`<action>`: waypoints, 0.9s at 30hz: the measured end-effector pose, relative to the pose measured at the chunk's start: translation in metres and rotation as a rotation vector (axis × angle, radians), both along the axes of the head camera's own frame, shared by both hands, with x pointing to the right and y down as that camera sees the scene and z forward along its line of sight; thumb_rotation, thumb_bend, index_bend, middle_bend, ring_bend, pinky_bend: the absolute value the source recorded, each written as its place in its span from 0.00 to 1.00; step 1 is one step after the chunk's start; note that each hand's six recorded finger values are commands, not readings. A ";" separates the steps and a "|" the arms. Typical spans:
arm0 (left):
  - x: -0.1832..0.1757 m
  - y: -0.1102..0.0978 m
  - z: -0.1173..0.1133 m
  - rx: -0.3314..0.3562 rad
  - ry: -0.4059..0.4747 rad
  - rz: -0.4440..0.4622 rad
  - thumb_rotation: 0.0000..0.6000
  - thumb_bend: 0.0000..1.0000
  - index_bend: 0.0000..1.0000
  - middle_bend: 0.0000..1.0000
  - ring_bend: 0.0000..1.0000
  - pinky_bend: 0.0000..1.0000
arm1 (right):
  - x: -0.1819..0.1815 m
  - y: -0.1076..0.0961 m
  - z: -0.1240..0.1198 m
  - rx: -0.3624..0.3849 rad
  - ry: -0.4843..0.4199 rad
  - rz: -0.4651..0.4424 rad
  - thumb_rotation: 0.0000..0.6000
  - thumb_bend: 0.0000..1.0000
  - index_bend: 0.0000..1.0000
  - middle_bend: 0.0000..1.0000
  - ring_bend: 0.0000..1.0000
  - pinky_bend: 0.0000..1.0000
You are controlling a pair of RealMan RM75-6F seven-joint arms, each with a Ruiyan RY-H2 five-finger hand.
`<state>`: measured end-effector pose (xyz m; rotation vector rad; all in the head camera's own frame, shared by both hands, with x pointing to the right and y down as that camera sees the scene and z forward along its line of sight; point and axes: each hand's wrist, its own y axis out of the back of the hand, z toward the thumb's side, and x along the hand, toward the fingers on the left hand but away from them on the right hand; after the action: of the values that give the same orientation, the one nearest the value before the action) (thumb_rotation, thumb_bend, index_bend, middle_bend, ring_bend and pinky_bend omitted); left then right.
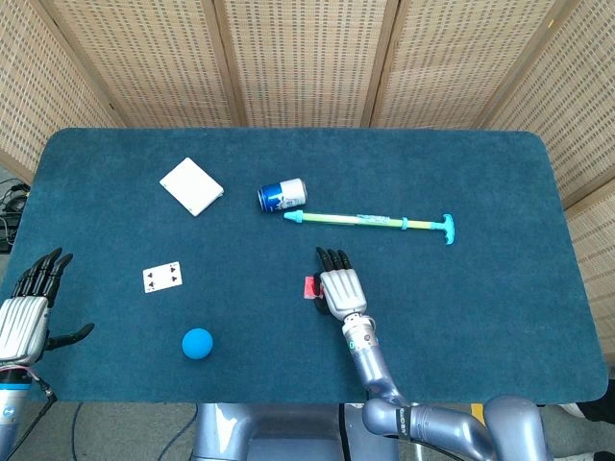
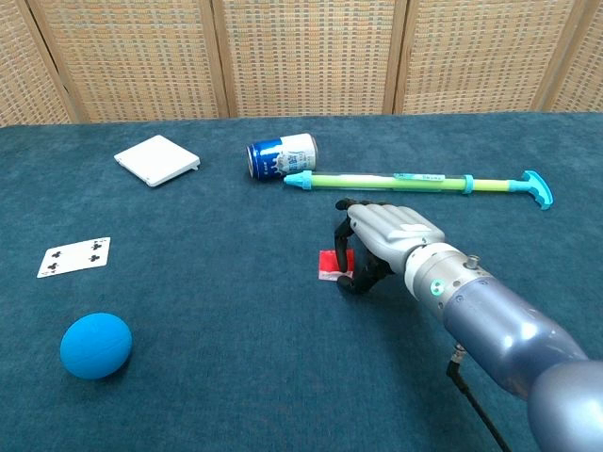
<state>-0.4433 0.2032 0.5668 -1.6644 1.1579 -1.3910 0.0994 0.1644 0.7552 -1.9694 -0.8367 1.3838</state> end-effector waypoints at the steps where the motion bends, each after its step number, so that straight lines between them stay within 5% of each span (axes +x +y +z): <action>1: 0.000 0.000 0.000 0.000 0.000 -0.001 1.00 0.11 0.00 0.00 0.00 0.09 | 0.000 0.000 0.000 0.000 -0.002 0.000 1.00 0.44 0.63 0.12 0.00 0.00; 15: -0.001 -0.001 0.000 -0.003 0.002 -0.003 1.00 0.11 0.00 0.00 0.00 0.09 | -0.002 0.000 -0.001 -0.002 0.001 -0.008 1.00 0.61 0.64 0.10 0.00 0.00; 27: -0.001 -0.001 0.000 -0.002 0.003 -0.005 1.00 0.11 0.00 0.00 0.00 0.09 | -0.003 -0.002 -0.006 0.002 0.008 -0.019 1.00 0.65 0.64 0.10 0.00 0.00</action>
<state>-0.4443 0.2020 0.5670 -1.6672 1.1636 -1.3936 0.0960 0.1627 0.7495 -1.9645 -0.8135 1.3785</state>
